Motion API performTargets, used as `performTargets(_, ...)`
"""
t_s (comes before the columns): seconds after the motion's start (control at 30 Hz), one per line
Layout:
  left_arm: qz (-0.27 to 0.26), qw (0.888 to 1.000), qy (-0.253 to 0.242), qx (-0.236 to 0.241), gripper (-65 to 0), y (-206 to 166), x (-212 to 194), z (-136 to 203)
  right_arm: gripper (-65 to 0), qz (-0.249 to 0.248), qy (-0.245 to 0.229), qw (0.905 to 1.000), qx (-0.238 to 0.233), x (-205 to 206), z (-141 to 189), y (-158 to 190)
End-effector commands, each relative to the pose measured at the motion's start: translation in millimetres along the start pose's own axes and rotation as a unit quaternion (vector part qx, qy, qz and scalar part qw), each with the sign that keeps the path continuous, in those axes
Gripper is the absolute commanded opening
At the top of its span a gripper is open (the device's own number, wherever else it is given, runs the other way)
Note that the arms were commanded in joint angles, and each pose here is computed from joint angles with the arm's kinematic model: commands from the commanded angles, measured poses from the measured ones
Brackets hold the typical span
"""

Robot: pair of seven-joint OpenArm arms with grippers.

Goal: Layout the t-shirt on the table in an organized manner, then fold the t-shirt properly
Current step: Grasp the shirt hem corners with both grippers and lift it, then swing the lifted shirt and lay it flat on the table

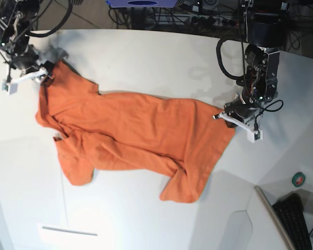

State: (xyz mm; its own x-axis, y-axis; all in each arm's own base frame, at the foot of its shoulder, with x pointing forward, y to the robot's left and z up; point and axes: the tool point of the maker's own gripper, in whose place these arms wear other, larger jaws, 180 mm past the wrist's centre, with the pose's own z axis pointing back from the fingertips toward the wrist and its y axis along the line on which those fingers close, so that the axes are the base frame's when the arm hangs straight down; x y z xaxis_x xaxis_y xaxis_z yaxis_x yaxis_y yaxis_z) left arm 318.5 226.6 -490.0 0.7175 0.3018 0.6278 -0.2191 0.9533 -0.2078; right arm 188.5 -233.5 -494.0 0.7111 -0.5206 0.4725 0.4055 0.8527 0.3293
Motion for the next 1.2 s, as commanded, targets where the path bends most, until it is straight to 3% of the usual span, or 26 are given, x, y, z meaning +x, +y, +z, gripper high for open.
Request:
performTargets(0.0, -0.004, 1.000, -0.004, 0.003, -65.0, 3.0, 8.1, 1.1, -23.3, 0.003, -0.010, 0.9999, 0.005, 7.5, 0.7, 1.6)
performTargets(0.07, -0.005, 1.000, -0.004, 0.003, -65.0, 2.7, 7.8, 1.0, -23.6, 0.001, -0.008, 1.0000, 0.005, 6.1, -0.7, 0.9)
performTargets(0.13, -0.005, 1.000, -0.004, 0.003, -65.0, 2.7, 7.8, 1.0, -28.8, -0.002, -0.004, 1.0000, 0.005, 3.6, -2.9, 0.1)
performTargets(0.33, -0.006, 1.000, -0.004, 0.003, -65.0, 2.1, 8.1, 1.1, -53.4, -0.004, 0.000, 1.0000, 0.008, 3.0, -5.6, 2.1)
performTargets(0.4, -0.009, 1.000, -0.008, 0.003, -65.0, 1.8, 10.6, 2.1, -65.0, -0.002, -0.004, 1.0000, 0.008, 5.5, -4.7, 2.8)
performTargets(0.53, -0.034, 0.999, -0.029, -0.002, -65.0, 2.5, 15.6, 21.8, -65.0, 0.004, 0.001, 1.0000, 0.009, 10.1, -2.8, 3.6)
performTargets(0.83, -0.078, 0.992, -0.089, -0.036, -65.0, -28.6, 66.9, 55.2, -65.0, 0.097, -0.064, 0.9931, 0.015, 113.3, 37.4, 38.9)
performTargets(1.03, -0.086, 0.987, -0.118, -0.062, -65.0, -67.1, 148.0, 57.7, -65.0, 0.148, -0.105, 0.9827, 0.037, 201.7, 44.4, 80.1)
performTargets(1.17, -0.120, 0.974, -0.162, -0.099, -65.0, -116.8, 201.7, 63.8, -65.0, 0.172, -0.129, 0.9752, 0.054, 256.2, 41.7, 106.3)
